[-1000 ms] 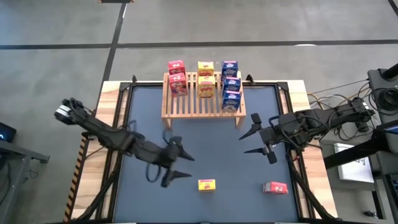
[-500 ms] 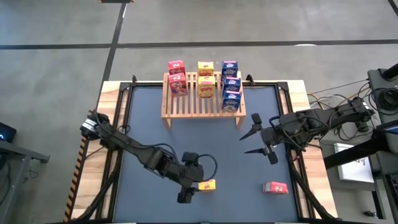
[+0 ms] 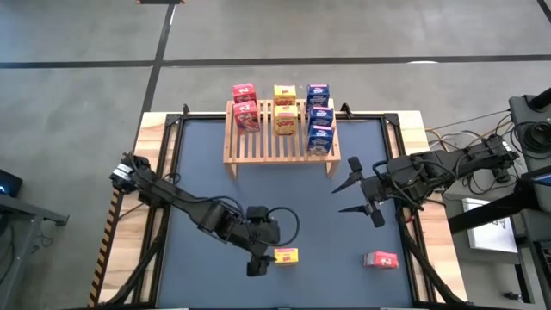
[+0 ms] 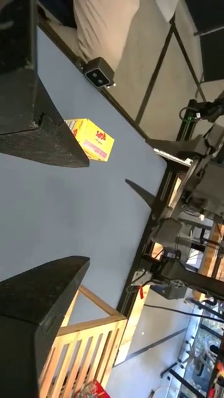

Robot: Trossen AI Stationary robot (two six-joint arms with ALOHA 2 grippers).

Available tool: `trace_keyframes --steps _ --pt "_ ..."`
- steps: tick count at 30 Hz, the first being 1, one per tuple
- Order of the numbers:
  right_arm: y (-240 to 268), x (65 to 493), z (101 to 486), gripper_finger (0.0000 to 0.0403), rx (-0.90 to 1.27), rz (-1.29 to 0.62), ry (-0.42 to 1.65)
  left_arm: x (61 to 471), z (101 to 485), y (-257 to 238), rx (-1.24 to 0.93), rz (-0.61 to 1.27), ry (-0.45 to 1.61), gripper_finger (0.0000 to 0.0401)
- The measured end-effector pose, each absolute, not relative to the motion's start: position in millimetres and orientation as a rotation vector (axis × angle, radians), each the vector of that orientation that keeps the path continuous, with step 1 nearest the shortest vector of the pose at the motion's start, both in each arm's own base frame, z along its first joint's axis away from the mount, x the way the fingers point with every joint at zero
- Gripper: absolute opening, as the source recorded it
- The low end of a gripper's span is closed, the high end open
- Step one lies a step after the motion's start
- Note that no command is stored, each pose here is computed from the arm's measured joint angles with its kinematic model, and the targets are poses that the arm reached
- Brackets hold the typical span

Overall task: Stack cereal on shelf
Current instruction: Put the yellow cereal box on the shelf aligned with the yellow cereal boxes

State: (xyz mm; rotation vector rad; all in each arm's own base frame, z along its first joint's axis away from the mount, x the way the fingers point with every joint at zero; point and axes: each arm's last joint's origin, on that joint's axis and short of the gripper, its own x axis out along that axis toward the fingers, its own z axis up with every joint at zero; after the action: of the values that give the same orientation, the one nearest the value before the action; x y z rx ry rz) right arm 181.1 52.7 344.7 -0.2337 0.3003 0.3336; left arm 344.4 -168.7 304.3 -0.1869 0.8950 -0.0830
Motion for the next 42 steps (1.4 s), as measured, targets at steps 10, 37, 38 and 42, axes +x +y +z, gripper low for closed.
trace_keyframes --steps 10,37,38,42 --pt "52 180 346 0.0235 -0.241 0.334 0.294 341 309 -166 -0.159 -0.088 0.889 0.0325" --pt "52 180 345 0.0235 -0.256 0.335 0.295 352 273 -165 -0.249 -0.082 0.820 0.0321" --pt "52 180 345 0.0235 -0.256 0.335 0.295 354 271 -166 -0.247 -0.082 0.818 0.0321" --pt "52 180 345 0.0235 -0.255 0.335 0.294 360 262 -169 -0.247 -0.081 0.816 0.0321"
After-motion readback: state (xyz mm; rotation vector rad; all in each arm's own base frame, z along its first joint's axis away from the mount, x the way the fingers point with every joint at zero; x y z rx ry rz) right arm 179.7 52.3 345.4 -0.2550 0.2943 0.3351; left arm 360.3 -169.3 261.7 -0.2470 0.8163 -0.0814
